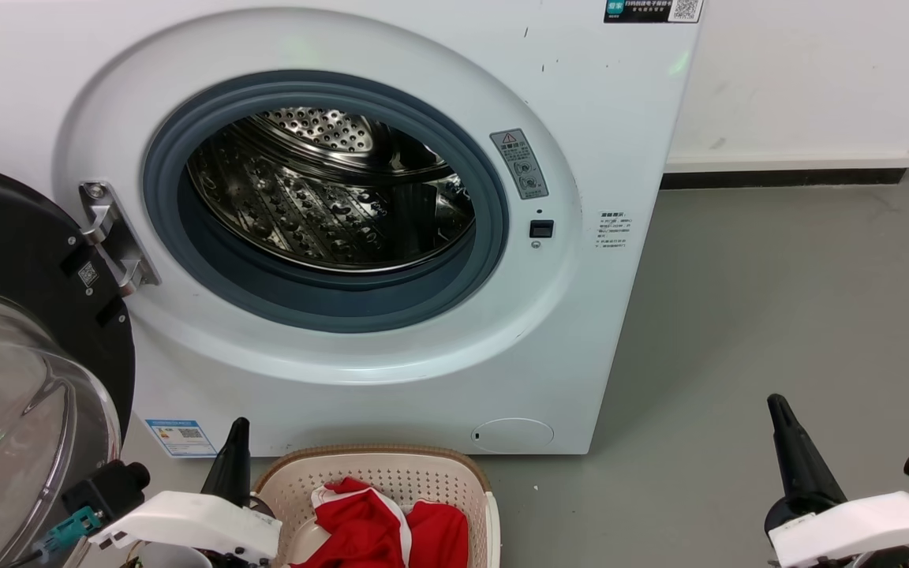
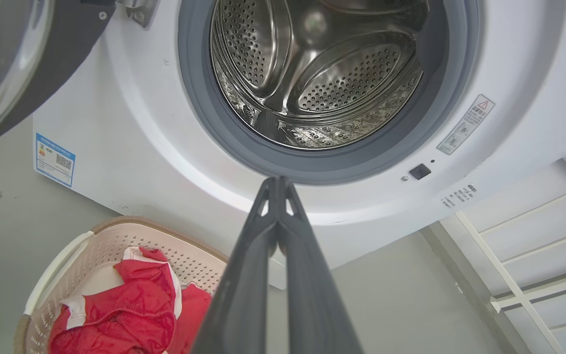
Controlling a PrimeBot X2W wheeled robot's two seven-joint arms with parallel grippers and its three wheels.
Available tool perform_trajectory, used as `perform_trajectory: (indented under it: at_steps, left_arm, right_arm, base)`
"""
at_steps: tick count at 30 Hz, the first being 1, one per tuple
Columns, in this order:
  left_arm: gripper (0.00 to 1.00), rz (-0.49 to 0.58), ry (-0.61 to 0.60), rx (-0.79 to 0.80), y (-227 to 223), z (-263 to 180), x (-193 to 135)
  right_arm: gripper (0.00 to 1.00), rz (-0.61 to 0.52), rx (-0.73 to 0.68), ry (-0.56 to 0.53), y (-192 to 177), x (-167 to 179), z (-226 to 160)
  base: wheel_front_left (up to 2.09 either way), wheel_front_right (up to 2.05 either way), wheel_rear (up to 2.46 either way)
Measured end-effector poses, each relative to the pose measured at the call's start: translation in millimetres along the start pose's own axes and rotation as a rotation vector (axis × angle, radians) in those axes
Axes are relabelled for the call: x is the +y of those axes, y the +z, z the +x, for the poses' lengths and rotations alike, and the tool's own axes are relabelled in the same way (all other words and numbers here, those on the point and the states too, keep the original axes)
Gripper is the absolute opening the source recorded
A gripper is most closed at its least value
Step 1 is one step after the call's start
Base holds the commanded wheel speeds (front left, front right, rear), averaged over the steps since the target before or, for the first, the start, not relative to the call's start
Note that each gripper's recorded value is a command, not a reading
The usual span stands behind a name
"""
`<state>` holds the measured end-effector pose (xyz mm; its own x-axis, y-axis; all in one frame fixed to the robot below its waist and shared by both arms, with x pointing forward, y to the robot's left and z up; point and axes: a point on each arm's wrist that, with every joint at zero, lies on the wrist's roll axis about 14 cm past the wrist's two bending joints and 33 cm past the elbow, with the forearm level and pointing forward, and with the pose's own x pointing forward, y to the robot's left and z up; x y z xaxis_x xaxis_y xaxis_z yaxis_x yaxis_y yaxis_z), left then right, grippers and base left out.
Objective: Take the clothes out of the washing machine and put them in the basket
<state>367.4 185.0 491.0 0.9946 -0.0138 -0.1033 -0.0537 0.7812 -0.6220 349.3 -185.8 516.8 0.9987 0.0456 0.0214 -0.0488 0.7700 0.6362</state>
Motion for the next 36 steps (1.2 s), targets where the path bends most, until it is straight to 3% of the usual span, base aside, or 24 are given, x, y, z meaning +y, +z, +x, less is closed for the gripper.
perform_trajectory:
  at_steps: [36]
  left_arm:
    - [0.0,-0.453,-0.019,-0.007,6.8,9.3,2.1]
  right_arm:
    - [0.0,0.441,-0.007,-0.03,-0.2,-10.8,17.8]
  base:
    - [0.0,0.0,0.0]
